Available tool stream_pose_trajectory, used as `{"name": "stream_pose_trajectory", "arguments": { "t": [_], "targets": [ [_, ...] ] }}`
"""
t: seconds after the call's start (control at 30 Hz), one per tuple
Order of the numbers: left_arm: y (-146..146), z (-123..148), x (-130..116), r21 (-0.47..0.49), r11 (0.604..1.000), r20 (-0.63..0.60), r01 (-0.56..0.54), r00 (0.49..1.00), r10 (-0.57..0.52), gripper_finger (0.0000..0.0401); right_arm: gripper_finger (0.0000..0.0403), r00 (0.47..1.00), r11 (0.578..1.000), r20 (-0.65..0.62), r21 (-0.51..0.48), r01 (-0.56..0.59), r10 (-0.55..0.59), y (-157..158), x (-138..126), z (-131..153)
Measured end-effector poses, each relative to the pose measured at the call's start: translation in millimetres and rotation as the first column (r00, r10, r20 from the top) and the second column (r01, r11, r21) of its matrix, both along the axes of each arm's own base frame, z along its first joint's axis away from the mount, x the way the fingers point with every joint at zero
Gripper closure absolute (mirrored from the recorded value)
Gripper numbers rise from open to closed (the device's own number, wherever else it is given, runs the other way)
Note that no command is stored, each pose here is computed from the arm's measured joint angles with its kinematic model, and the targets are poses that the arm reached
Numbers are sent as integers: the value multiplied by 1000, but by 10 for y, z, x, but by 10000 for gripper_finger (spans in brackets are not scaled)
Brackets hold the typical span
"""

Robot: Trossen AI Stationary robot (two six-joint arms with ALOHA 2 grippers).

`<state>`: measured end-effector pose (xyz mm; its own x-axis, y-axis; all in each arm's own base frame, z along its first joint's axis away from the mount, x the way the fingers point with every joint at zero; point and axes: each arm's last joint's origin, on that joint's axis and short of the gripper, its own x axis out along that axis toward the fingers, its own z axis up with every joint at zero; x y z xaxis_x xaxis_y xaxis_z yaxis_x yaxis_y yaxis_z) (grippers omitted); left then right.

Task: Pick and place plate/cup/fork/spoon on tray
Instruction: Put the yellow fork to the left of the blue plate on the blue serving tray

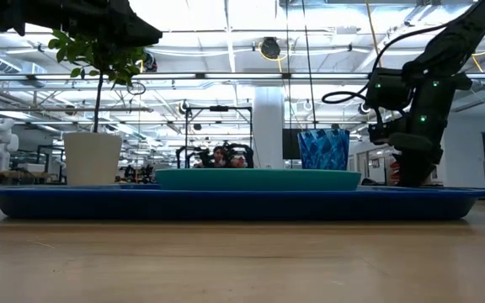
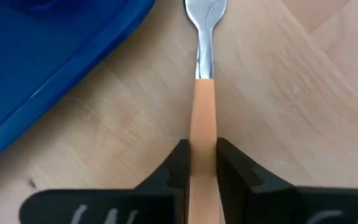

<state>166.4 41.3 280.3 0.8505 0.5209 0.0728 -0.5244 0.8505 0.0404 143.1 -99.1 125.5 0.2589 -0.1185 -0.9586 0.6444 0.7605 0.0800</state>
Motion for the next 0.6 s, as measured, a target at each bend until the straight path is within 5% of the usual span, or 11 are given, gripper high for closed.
{"name": "stream_pose_trajectory", "arguments": {
  "t": [0.6],
  "targets": [
    [0, -2, 0, 1, 1000, -3, 1, 1000, -1, 288, 370, 994, 971, 87, -224, 85, -67, -20, -49, 277]
  ]
}}
